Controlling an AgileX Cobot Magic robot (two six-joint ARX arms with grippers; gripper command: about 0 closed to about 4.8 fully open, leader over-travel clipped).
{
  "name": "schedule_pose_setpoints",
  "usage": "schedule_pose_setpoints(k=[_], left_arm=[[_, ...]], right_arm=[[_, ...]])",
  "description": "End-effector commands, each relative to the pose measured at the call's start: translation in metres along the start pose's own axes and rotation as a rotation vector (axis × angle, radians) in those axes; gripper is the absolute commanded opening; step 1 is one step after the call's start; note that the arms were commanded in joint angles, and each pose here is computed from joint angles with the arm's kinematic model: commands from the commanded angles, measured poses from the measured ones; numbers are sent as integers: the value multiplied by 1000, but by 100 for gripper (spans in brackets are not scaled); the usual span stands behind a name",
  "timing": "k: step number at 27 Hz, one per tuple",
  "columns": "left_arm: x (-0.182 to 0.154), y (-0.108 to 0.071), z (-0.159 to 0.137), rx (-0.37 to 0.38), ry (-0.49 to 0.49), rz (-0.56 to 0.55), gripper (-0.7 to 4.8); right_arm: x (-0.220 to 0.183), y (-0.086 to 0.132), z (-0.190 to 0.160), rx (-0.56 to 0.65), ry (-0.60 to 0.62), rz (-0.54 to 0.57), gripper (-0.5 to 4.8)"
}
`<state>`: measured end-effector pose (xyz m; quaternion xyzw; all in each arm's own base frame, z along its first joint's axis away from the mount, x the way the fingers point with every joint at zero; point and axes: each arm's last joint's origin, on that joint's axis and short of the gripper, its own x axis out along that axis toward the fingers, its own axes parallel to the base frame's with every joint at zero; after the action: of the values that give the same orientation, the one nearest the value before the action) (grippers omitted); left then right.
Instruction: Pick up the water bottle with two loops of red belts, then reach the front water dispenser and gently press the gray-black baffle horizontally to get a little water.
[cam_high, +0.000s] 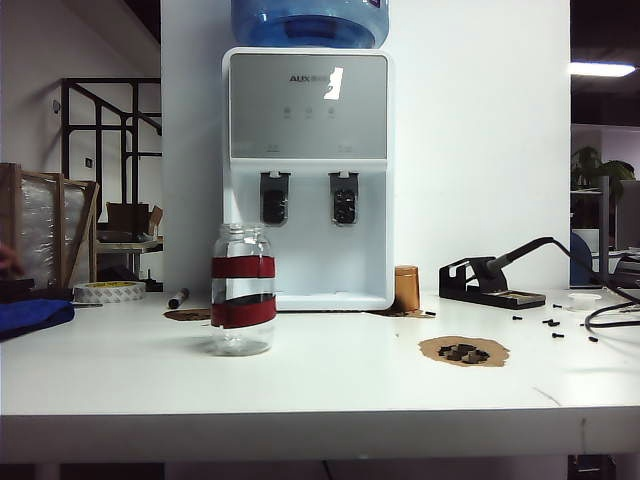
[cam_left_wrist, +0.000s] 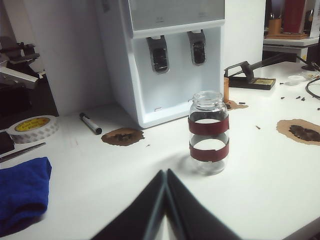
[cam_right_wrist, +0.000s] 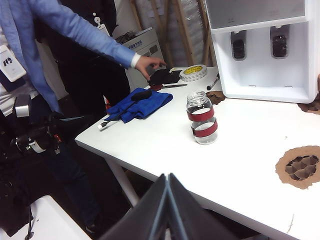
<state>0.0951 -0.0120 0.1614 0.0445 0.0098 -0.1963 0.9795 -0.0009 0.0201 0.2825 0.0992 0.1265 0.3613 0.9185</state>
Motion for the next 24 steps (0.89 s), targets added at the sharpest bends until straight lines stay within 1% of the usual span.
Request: schedule_pose_setpoints(k=[1, 5, 11, 16, 24], left_arm=[[0, 0, -3, -2, 23, 0, -4], [0, -1, -5, -13, 48, -9, -4], [0, 0, -4, -6, 33, -8, -4], [0, 0, 0, 7, 0, -1, -4], [0, 0, 0, 7, -1, -4, -4]], right_arm=[[0, 1, 1, -14, -9, 8, 0], [0, 1, 1, -15, -9, 8, -1], [0, 1, 1, -14, -9, 8, 0], [0, 1, 1, -14, -9, 8, 0], [0, 1, 1, -14, -9, 8, 0]])
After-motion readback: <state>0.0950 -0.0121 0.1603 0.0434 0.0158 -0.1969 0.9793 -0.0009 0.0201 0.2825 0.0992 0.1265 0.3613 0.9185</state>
